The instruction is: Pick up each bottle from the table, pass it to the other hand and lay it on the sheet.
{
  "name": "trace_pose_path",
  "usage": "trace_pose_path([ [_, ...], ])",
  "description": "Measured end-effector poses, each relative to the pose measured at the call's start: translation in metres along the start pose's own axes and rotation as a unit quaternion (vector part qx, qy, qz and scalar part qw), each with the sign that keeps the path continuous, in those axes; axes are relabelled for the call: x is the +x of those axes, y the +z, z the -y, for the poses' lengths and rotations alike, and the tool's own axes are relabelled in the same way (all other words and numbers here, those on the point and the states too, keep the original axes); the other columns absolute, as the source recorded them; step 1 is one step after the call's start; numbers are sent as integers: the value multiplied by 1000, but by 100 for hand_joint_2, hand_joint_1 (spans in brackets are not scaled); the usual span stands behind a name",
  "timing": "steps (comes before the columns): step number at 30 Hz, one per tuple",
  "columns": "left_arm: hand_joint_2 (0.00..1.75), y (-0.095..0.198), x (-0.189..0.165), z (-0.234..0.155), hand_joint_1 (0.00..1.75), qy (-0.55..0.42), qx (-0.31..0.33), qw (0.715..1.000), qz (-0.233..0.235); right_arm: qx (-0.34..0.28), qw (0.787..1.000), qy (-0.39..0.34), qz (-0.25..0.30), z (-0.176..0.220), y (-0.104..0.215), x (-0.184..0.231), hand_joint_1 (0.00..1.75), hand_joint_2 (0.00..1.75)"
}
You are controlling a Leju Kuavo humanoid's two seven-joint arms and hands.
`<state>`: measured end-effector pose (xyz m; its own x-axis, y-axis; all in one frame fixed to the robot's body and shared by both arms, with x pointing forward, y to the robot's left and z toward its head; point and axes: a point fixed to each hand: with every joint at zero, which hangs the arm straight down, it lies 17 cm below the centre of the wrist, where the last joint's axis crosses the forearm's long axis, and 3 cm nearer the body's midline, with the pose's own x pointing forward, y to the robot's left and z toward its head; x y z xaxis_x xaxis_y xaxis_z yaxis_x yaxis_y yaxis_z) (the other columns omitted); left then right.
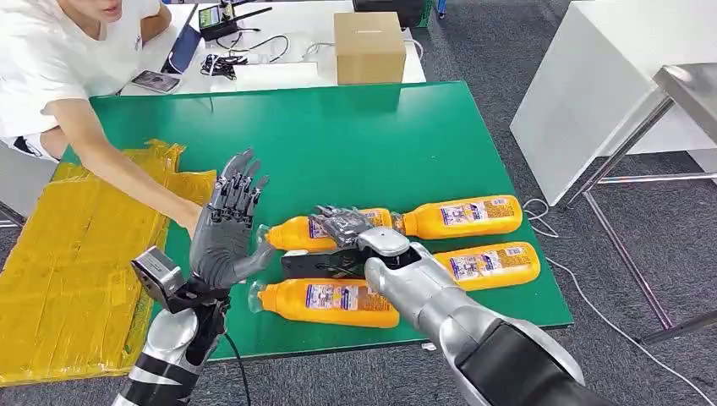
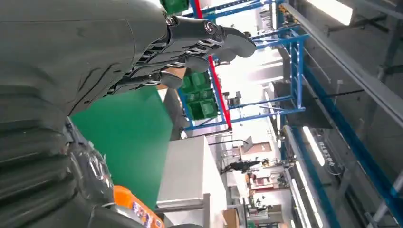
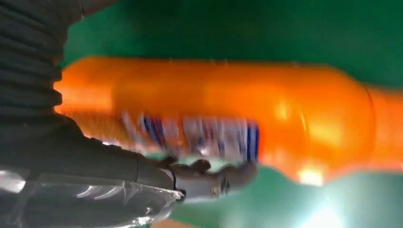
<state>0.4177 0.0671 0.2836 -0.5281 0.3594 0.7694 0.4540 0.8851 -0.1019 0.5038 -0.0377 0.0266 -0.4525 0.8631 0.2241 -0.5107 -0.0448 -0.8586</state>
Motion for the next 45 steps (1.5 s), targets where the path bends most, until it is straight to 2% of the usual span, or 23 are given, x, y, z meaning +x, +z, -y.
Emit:
trace_pose_path([
  [8, 175, 0, -1, 1, 0, 0, -1, 1000, -2, 7, 1000, -2, -2, -3, 0, -2, 0, 175],
  [12, 175, -3, -9, 6, 0, 5, -6, 1000, -10, 36, 999, -12, -21, -15, 3, -17, 0, 175],
  [17, 175, -7, -15, 11, 0, 9, -12, 1000, -16, 64, 993, 0, -95, -30, 11, -54, 0, 175],
  [21, 175, -6, -20, 11, 0, 9, -11, 1000, -22, 59, 988, 12, -145, -32, 17, -81, 0, 175],
  [30, 175, -6, -26, 13, 0, 10, -9, 999, -32, 22, 979, 38, -200, -21, 22, -107, 0, 175],
  [36, 175, -6, -29, 14, 0, 11, -9, 999, -35, 19, 977, 42, -208, -21, 24, -112, 0, 175],
  [37, 175, -6, -29, 14, 0, 11, -9, 999, -36, 16, 977, 42, -210, -20, 24, -113, 23, 175],
  [38, 175, -6, -29, 13, 0, 11, -9, 999, -36, 11, 976, 42, -213, -19, 24, -113, 154, 175],
  [39, 175, -5, -30, 13, 0, 11, -9, 999, -37, 9, 976, 41, -215, -17, 24, -114, 175, 175],
  [45, 175, -5, -30, 13, 0, 11, -9, 999, -38, 5, 974, 39, -221, -18, 25, -117, 175, 175],
])
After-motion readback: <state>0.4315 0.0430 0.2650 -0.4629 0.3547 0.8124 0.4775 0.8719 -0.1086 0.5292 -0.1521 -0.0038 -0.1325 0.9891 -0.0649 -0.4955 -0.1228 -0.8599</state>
